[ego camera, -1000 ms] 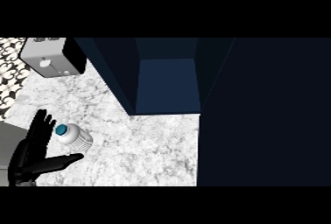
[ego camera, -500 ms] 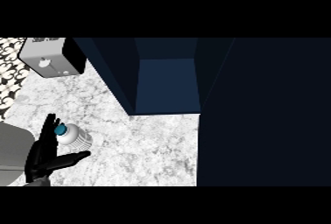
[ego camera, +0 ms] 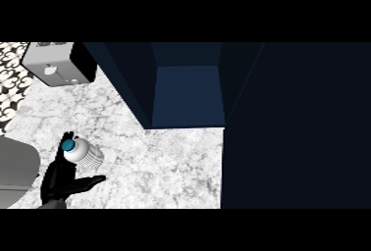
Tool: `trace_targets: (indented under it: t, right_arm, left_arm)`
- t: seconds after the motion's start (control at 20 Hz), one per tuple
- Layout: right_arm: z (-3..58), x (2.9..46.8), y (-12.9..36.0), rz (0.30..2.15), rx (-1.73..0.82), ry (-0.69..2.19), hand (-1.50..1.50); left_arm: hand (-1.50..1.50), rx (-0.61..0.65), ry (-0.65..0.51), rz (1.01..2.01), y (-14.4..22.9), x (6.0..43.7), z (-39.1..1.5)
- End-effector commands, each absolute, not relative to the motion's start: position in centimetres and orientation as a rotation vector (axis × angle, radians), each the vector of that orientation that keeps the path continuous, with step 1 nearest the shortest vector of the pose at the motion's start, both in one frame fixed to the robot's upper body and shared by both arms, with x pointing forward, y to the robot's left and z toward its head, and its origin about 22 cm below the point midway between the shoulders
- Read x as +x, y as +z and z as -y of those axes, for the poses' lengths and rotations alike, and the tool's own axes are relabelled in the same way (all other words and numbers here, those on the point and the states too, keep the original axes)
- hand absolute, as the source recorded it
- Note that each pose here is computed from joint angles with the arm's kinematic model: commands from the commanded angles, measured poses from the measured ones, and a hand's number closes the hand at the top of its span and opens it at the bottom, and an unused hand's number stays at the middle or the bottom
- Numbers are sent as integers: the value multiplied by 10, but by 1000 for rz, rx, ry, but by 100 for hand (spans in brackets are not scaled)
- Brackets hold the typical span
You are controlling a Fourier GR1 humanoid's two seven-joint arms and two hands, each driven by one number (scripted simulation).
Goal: Pick up the bottled water, place it into the cabinet and close the cabinet
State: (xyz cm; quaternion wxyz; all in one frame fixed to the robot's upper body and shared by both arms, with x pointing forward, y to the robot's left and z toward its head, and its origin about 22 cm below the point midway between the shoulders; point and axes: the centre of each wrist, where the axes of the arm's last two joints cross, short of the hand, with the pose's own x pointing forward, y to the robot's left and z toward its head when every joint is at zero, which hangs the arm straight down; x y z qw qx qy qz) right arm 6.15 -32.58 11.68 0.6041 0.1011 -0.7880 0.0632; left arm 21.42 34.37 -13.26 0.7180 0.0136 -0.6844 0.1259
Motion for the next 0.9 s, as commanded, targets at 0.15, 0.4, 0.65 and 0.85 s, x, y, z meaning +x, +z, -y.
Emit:
trace_targets:
  t: [0.15, 0.4, 0.65, 0.85]
  right_arm:
    - [315, 42, 153, 1895, 309, 148, -150]
    - [308, 39, 155, 1909, 287, 149, -150]
    - [314, 36, 160, 1902, 267, 150, -150]
    - [305, 34, 166, 1893, 273, 172, -150]
  left_arm:
    - [150, -79, 361, 1537, -154, 211, -335]
    - [150, -195, 451, 1593, -149, 223, -339]
    - [150, -210, 385, 1608, -147, 230, -339]
    - [150, -212, 377, 1630, -146, 238, -327]
